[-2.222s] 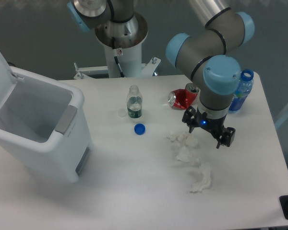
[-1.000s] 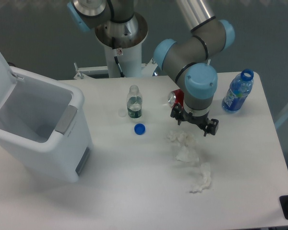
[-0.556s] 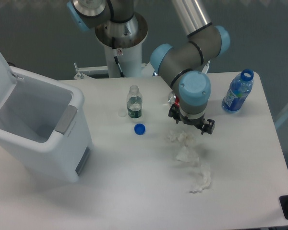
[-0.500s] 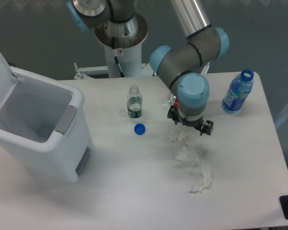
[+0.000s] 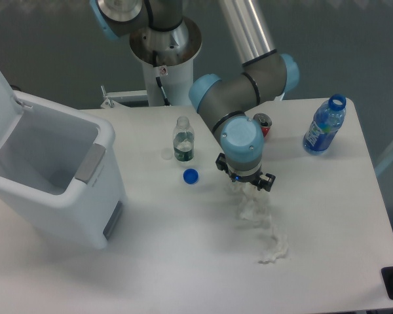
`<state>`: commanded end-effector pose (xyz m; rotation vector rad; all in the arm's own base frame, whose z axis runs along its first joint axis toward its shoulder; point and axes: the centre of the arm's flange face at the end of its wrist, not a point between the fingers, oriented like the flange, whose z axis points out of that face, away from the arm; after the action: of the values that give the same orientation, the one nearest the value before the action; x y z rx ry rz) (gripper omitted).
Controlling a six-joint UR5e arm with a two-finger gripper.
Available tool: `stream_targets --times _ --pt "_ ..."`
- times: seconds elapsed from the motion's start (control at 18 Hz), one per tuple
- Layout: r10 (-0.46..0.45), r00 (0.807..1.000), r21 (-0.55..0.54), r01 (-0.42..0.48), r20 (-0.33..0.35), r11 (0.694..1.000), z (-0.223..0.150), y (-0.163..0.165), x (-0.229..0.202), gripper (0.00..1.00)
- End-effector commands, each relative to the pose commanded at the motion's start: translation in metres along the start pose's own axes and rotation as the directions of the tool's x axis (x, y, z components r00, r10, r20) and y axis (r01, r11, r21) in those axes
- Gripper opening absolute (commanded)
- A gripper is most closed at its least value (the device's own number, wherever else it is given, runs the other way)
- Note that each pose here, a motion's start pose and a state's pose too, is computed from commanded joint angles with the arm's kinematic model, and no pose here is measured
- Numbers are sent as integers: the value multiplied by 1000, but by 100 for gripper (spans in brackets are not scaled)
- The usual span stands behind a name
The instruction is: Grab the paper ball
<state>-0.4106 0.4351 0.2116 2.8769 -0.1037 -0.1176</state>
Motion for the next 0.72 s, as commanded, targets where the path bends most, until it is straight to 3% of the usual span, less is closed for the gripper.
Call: stream_targets --times 0.17,0.33,0.5,0.61,0.72 --pt "-10 1000 -1 10 -1 1000 1 0 0 35" --pt "-26 1000 -4 26 -6 1000 4 -1 0 20" --pt "-27 1000 -17 27 10 999 2 -3 0 11" --pt "-35 999 -13 35 17 999 -1 -3 -3 0" --pt "-37 999 -4 37 19 999 -5 -4 -5 0"
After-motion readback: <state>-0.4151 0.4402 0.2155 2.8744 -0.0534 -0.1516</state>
